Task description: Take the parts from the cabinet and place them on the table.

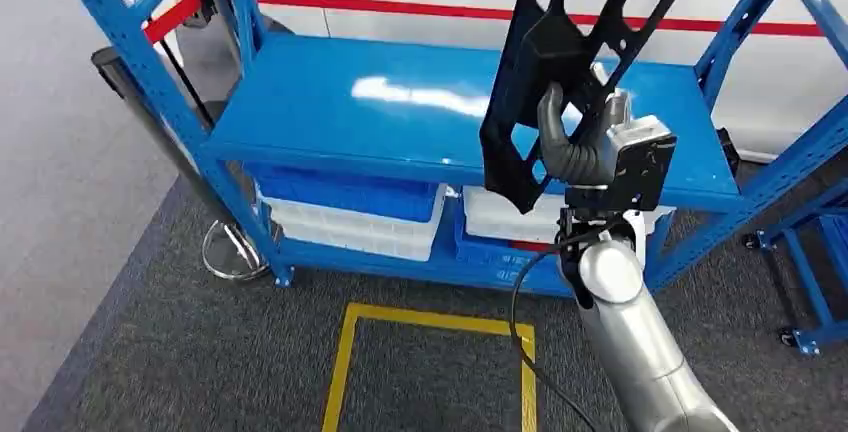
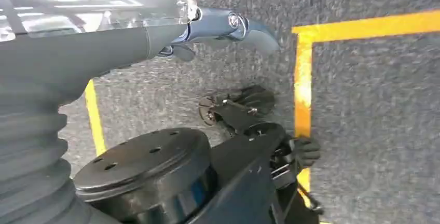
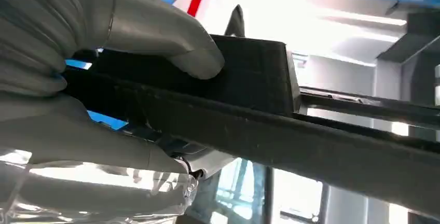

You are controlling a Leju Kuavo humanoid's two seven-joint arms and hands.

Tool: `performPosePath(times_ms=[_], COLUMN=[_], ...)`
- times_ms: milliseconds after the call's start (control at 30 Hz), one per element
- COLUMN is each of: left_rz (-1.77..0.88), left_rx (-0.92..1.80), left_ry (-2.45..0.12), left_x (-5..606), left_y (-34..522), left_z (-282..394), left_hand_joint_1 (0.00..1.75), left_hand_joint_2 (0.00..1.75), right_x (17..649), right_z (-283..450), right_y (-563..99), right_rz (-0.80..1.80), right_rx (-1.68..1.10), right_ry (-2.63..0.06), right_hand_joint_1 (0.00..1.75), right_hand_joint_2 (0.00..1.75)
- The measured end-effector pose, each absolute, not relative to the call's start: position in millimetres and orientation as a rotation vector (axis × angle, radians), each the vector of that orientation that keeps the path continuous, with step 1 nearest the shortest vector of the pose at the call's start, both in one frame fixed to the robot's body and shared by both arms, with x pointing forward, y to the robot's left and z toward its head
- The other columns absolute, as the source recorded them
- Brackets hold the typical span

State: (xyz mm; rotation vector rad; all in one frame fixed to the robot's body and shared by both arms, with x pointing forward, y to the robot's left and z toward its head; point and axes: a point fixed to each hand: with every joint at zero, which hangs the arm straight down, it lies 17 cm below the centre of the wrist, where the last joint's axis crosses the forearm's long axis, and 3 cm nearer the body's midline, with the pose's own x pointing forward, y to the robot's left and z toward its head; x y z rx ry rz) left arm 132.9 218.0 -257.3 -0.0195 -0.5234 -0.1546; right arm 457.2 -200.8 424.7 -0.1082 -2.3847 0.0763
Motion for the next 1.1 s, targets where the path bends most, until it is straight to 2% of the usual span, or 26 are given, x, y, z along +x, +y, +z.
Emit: performPosePath(times_ms=[400,733,1100], left_rz=[-0.182,-0.204,-0.227], left_rx=[-0.023,-0.027,-0.027], left_ry=[-0.512,-0.496,-0.482], left_x=[125,113,109], left_y=[212,207,207], left_z=[-259,-261,-262], left_hand_joint_1=[0.00,0.00,0.00], left_hand_joint_2=[1.75,1.75,1.75], right_x=[464,433,404], right_z=[410,360,320], right_y=[-218,-242,-260], right_rz=[0.042,0.044,0.011], right_rx=[-0.212,-0.390,-0.431], right_ry=[-2.357,-2.330,-2.270], right_hand_joint_1=[1.75,1.75,1.75], right_hand_joint_2=[1.75,1.75,1.75])
